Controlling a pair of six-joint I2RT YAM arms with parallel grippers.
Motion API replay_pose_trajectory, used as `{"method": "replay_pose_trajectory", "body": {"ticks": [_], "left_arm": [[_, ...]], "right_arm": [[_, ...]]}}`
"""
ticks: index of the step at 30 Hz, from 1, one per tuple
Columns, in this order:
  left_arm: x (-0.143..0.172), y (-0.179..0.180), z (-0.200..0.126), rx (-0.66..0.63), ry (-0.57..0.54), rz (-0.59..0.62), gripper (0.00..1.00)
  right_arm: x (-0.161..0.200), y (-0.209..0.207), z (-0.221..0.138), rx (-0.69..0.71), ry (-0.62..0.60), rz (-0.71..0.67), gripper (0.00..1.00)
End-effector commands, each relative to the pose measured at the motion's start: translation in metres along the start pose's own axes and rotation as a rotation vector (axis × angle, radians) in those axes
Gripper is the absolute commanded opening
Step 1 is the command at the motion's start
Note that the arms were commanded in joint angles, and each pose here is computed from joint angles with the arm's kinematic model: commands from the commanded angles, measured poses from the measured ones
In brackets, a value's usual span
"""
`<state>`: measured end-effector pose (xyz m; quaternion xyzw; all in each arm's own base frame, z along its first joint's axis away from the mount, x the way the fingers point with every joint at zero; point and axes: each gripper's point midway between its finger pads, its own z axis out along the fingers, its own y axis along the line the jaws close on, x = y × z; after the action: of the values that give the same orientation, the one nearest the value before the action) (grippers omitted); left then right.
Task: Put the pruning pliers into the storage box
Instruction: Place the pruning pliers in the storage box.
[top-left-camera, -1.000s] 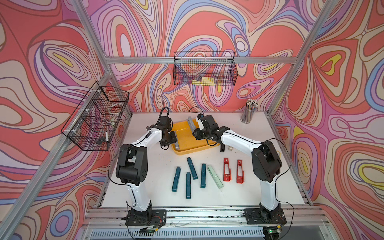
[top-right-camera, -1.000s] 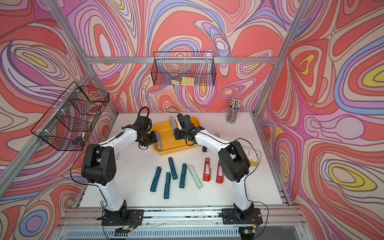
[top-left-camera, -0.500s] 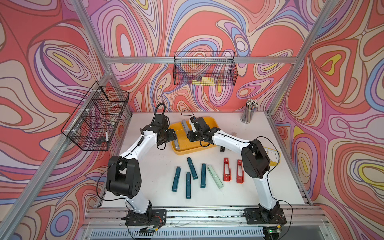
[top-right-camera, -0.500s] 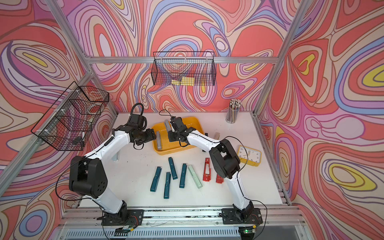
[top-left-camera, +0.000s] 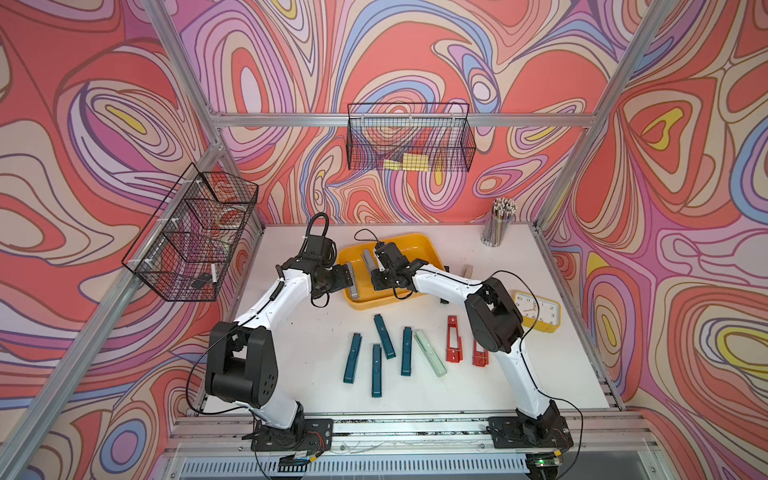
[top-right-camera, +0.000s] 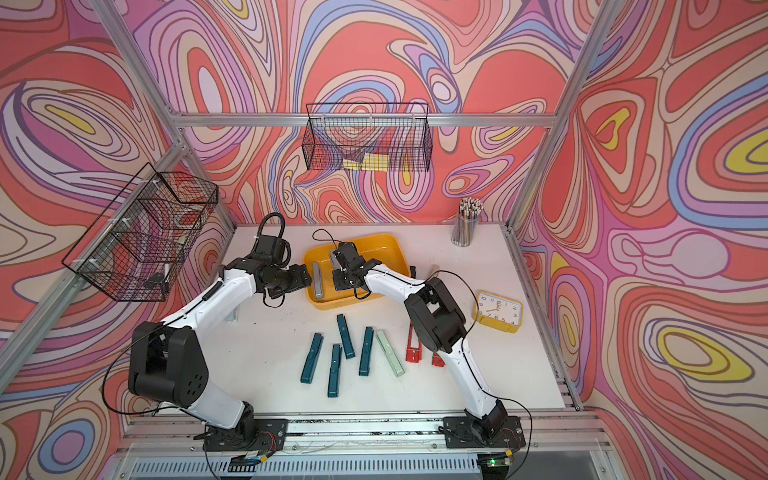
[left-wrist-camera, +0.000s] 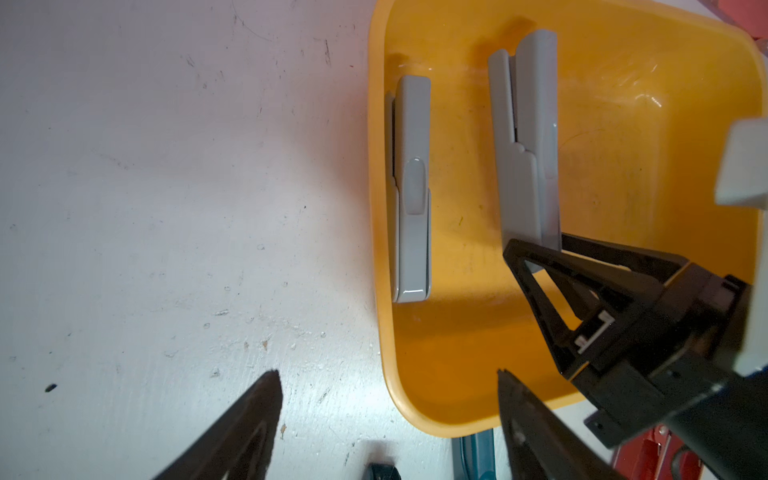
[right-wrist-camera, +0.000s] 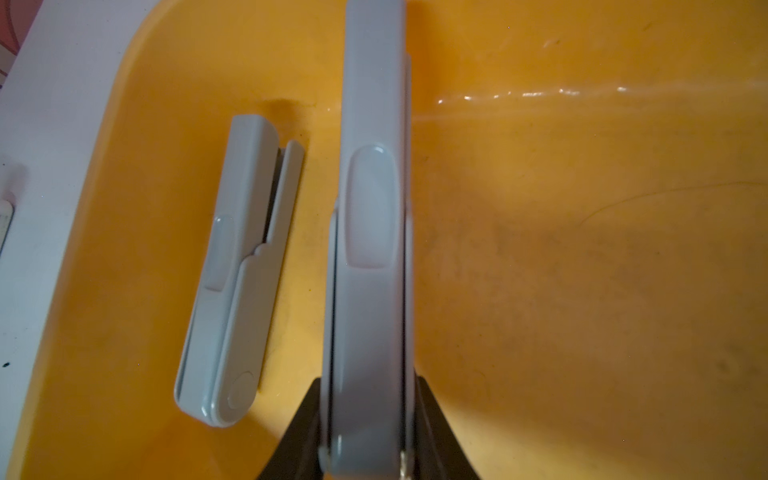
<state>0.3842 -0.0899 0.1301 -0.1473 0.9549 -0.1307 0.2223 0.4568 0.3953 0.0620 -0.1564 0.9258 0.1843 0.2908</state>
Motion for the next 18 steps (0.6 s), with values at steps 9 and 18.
{"method": "replay_pose_trajectory", "body": {"ticks": [9, 18], "left_arm": [[0.008, 0.006, 0.002, -0.002, 0.012, -0.01, 0.84], [0.008, 0.008, 0.004, -0.002, 0.017, -0.009, 0.85]], "right_arm": [[0.007, 0.008, 0.015, 0.007, 0.013, -0.02, 0.0], [0.01, 0.01, 0.018, -0.002, 0.021, -0.018, 0.0]]}}
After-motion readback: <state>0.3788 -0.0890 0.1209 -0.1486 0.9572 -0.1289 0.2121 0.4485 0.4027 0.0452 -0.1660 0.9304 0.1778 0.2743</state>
